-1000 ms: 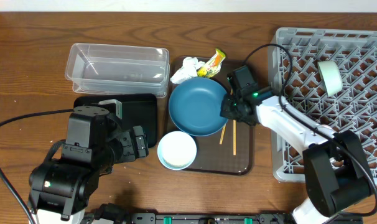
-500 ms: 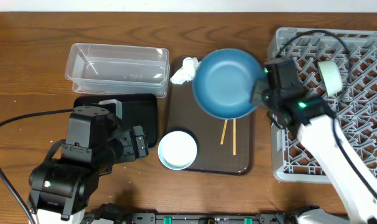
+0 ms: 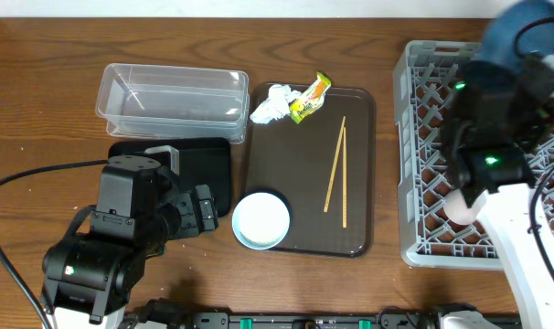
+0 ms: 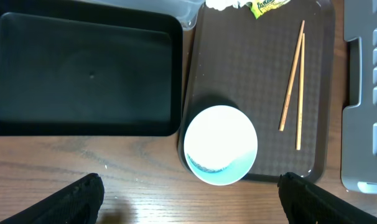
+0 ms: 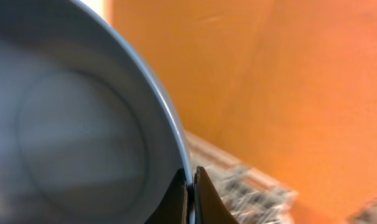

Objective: Sort waste into correct bins and load items into the dishwasher rack
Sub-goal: 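Lift the dark blue bowl and stand it in the rack's back corner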

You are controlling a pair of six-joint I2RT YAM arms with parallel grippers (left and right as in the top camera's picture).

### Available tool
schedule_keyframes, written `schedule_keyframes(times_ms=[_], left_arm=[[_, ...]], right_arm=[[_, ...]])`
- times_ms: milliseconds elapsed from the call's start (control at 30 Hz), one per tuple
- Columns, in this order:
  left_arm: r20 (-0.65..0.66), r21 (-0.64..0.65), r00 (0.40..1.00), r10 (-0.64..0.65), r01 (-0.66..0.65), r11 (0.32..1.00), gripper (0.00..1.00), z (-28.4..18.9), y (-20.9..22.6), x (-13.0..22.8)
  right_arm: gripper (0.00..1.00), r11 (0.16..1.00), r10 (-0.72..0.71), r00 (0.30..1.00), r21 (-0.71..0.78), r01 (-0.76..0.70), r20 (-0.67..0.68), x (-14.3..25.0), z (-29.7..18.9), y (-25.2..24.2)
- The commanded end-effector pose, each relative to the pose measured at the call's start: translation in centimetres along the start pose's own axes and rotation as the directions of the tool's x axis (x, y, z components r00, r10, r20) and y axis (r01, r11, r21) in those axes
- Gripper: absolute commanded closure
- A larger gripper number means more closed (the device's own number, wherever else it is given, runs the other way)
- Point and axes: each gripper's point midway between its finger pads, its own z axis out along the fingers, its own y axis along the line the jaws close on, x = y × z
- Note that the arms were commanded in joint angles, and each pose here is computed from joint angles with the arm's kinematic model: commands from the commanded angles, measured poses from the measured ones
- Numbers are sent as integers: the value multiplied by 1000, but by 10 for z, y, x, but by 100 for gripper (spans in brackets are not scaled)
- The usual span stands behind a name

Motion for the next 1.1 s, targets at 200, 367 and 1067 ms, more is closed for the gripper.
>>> schedule_keyframes(times_ms=[200,367,1067], left_arm=[[18,-3,1000,0,0,1000,8,-5,0,-4],[18,-3,1000,0,0,1000,8,-5,0,-4],[18,-3,1000,0,0,1000,8,-5,0,-4]], right_arm=[[99,919,-303,945,223,324,-124,17,55,-38],[99,899,-368,916,193,394,-157,33,70,-27],[66,685,-727,683,0,729,-63,83,49,95]])
